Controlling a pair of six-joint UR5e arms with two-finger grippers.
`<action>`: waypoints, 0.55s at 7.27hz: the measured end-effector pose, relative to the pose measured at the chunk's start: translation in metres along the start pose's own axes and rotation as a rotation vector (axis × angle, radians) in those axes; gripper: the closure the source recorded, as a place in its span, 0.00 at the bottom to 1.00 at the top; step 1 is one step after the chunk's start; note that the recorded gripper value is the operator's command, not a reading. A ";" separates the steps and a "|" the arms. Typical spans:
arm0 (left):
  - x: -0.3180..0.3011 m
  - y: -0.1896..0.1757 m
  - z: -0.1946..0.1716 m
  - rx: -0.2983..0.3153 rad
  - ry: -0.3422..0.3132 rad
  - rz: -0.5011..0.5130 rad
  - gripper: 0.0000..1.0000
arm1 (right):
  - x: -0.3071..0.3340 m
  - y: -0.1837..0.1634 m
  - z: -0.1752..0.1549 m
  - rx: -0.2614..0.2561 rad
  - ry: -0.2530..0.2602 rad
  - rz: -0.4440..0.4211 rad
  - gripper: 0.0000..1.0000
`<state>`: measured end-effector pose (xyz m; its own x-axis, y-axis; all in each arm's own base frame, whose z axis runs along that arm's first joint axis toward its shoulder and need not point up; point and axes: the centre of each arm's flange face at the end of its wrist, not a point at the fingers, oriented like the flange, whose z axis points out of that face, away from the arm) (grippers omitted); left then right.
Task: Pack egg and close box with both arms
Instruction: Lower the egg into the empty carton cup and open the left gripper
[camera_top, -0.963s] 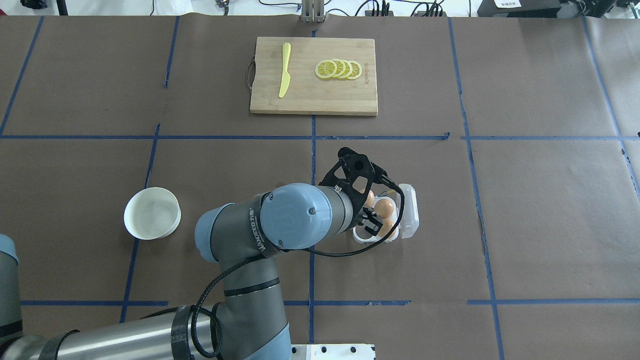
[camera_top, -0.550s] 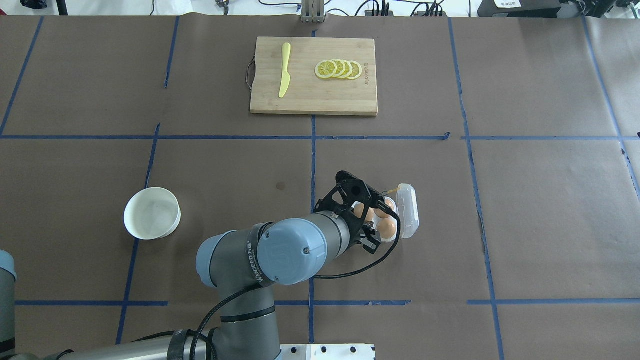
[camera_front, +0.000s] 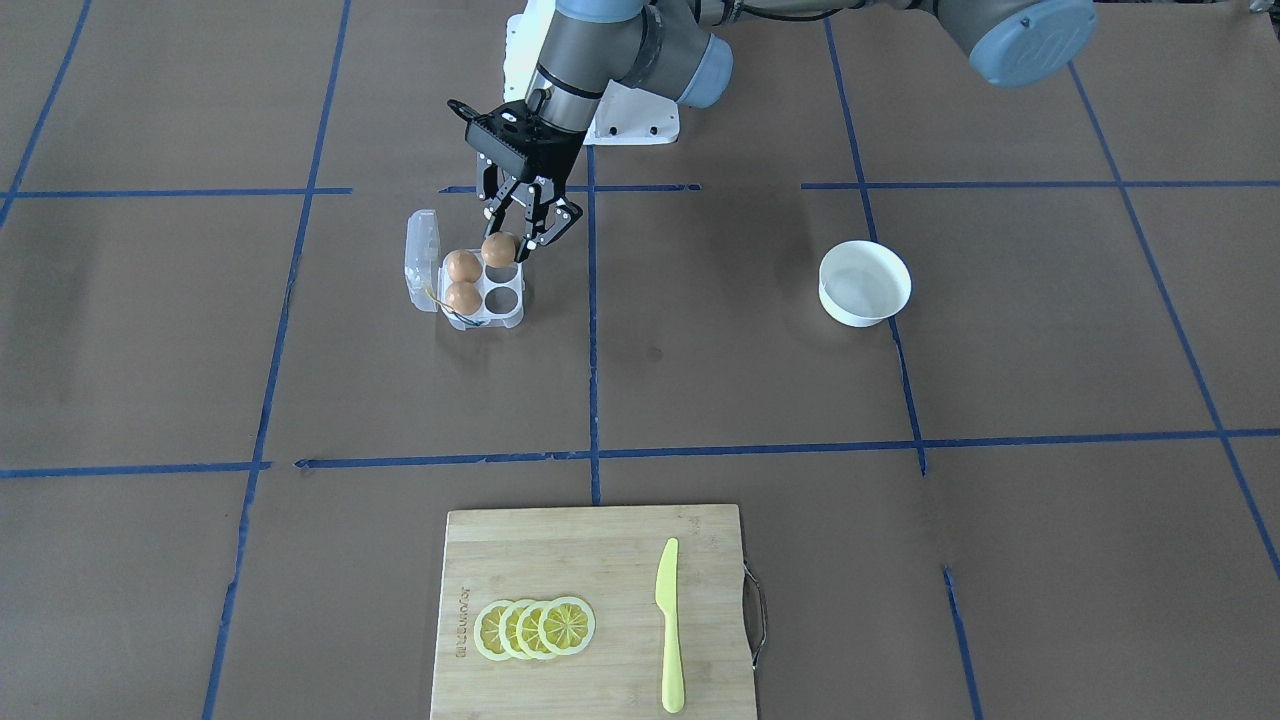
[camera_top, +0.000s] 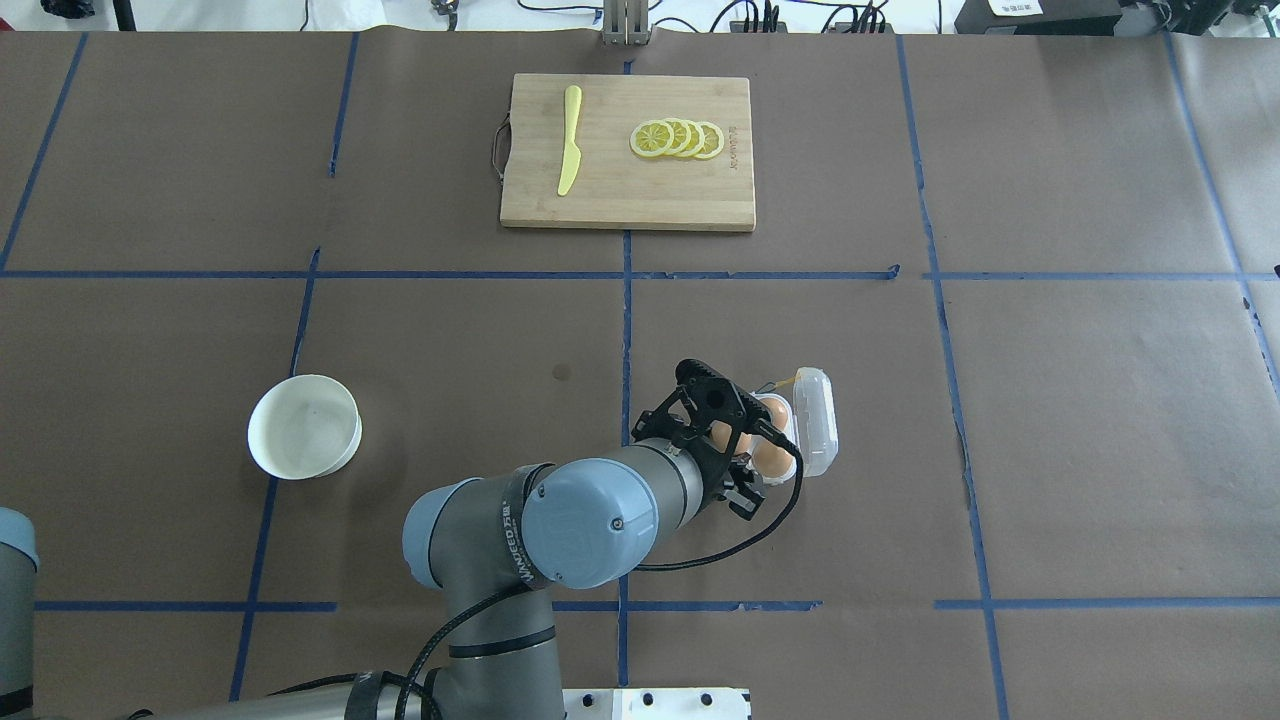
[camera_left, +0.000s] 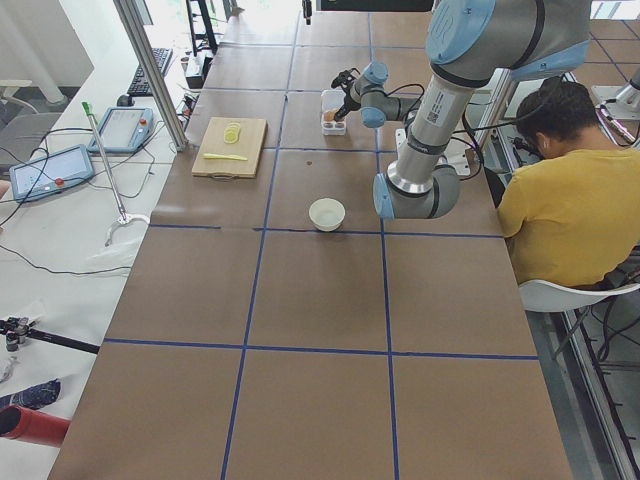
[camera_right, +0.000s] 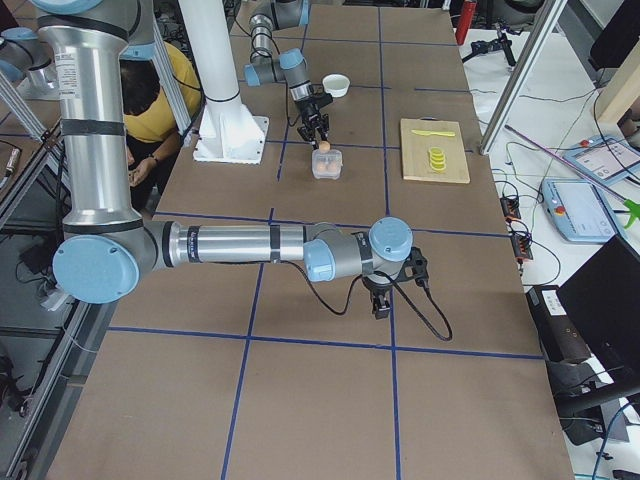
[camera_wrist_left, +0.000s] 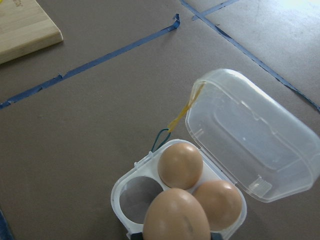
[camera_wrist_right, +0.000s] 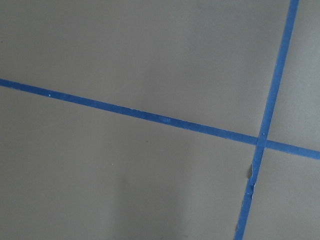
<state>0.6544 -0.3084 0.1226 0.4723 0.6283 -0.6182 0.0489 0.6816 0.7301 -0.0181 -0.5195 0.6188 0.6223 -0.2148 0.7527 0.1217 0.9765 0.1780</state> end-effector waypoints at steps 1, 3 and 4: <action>0.001 -0.001 0.001 0.001 -0.001 -0.001 1.00 | 0.000 0.000 0.001 -0.001 0.000 0.000 0.00; 0.003 -0.003 0.004 0.001 -0.004 0.000 0.94 | 0.000 0.000 0.002 -0.005 0.000 0.000 0.00; 0.004 -0.004 0.006 0.002 -0.007 0.000 0.85 | 0.000 0.000 0.003 -0.006 -0.001 0.000 0.00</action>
<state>0.6611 -0.3104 0.1191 0.4783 0.6258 -0.6162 0.0508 0.6808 0.7307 -0.0203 -0.5193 0.6209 0.6219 -0.2146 0.7531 0.1261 0.9766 0.1742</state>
